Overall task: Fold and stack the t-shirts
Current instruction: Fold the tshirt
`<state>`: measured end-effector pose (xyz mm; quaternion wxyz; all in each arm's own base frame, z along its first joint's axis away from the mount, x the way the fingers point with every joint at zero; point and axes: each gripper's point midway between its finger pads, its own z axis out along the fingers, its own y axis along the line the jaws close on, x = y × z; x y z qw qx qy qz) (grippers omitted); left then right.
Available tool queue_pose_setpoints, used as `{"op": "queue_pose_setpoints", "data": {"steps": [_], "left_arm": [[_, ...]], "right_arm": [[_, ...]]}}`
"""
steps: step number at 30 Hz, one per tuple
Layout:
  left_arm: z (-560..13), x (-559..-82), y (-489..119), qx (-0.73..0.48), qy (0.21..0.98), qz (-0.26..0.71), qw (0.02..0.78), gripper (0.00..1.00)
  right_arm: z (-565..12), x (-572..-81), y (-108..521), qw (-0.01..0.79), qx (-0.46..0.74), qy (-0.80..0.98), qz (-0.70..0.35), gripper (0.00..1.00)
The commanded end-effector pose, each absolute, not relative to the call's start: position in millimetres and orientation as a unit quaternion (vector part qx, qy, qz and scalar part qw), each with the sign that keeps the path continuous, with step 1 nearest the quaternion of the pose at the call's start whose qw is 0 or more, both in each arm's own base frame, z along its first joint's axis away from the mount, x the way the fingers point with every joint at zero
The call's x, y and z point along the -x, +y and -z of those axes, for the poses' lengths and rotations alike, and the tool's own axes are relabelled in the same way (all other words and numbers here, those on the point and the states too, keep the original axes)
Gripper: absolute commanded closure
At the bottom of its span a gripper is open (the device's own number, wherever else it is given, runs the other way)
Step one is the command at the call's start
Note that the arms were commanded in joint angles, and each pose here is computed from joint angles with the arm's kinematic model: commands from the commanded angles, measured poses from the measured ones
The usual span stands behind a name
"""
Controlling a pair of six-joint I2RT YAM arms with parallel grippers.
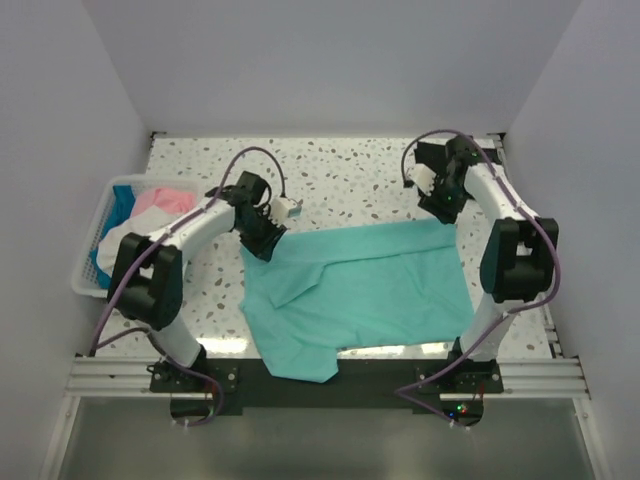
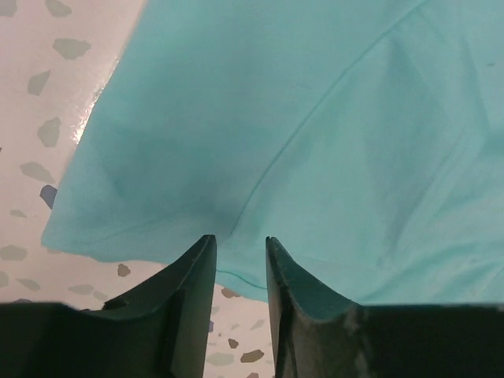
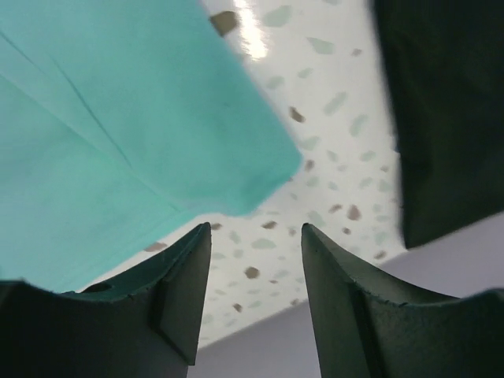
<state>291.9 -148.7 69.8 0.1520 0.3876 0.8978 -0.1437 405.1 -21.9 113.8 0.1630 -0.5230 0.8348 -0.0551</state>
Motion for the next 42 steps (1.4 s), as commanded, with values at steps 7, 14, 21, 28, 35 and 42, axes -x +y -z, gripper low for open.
{"op": "queue_pose_setpoints", "data": {"steps": [7,14,21,28,35,42], "left_arm": [[-29.0,-348.3,-121.1,-0.324,0.932,0.055,0.149,0.74],[-4.3,-411.0,-100.8,-0.317,0.937,0.02,0.145,0.76],[-78.9,-471.7,-137.3,-0.354,0.893,0.117,0.253,0.64],[-162.9,-424.0,-194.7,-0.525,0.753,0.131,0.374,0.39],[-130.6,-373.7,-230.2,-0.691,0.625,0.106,0.347,0.43],[-107.0,-371.1,-248.6,-0.769,0.536,0.059,0.342,0.46]], "right_arm": [[-28.9,-369.6,2.3,0.061,0.471,0.879,0.036,0.52],[6.5,-402.8,-3.2,0.054,0.419,0.904,0.069,0.51],[-40.3,-435.5,21.2,0.099,0.41,0.907,0.023,0.44],[-85.4,-404.2,26.8,0.107,0.425,0.899,-0.003,0.39],[-61.0,-398.8,-2.2,0.073,0.442,0.892,0.062,0.5],[-43.9,-420.8,-11.1,0.073,0.429,0.896,0.093,0.52]]}}
